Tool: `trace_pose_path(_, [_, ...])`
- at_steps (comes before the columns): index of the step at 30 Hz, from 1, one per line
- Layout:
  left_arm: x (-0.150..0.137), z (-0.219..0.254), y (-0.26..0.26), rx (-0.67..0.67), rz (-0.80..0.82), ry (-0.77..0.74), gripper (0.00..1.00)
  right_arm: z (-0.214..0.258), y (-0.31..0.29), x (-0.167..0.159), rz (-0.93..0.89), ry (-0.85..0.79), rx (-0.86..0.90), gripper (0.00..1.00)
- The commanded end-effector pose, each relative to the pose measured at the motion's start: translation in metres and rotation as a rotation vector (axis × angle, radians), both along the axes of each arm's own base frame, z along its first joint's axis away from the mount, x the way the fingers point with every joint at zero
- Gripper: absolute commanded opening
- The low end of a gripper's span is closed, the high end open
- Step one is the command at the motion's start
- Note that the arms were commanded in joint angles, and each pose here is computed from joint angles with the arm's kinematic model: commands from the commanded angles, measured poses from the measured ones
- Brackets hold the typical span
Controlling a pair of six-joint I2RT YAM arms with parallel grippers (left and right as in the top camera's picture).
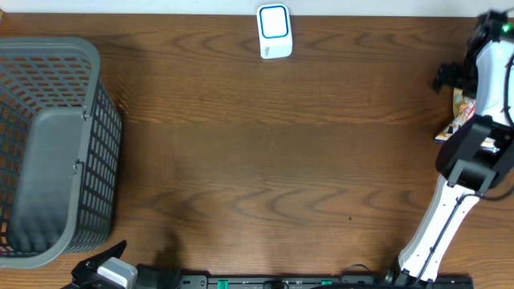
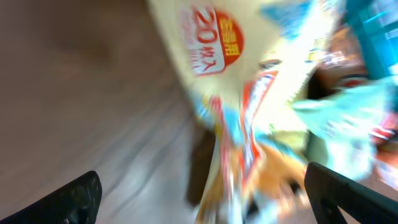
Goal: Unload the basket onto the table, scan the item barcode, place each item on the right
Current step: 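Move the snack bag to the right edge pile and release it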
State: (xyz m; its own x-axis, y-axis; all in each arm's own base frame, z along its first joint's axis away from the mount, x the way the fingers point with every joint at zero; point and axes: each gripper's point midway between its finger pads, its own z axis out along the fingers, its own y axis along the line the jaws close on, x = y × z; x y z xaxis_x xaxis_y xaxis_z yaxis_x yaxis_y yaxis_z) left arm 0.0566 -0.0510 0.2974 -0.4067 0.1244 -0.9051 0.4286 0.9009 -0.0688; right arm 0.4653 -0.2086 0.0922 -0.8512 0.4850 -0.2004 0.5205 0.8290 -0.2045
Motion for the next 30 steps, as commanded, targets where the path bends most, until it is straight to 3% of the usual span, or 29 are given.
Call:
trace_pose_path(1, [-0.002, 0.002, -0.002, -0.005, -0.012, -0.009, 0.98, 0.116, 0.034, -0.001, 0.001, -0.241, -0.027, 0.99])
trace_pose_path(9, [-0.002, 0.002, -0.002, -0.004, -0.012, -0.009, 0.98, 0.270, 0.117, -0.052, 0.161, -0.565, -0.023, 0.99])
trace_pose_path(15, [-0.002, 0.002, -0.002, -0.005, -0.012, -0.009, 0.98, 0.338, 0.147, -0.098, 0.225, -0.740, -0.043, 0.99])
trace_pose_path(22, [-0.002, 0.002, -0.002, -0.004, -0.012, -0.009, 0.98, 0.385, 0.153, -0.147, 0.231, -0.880, -0.072, 0.99])
trace_pose_path(30, [-0.002, 0.002, -0.002, -0.005, -0.012, -0.009, 0.98, 0.402, 0.157, -0.184, 0.232, -0.930, -0.083, 0.99])
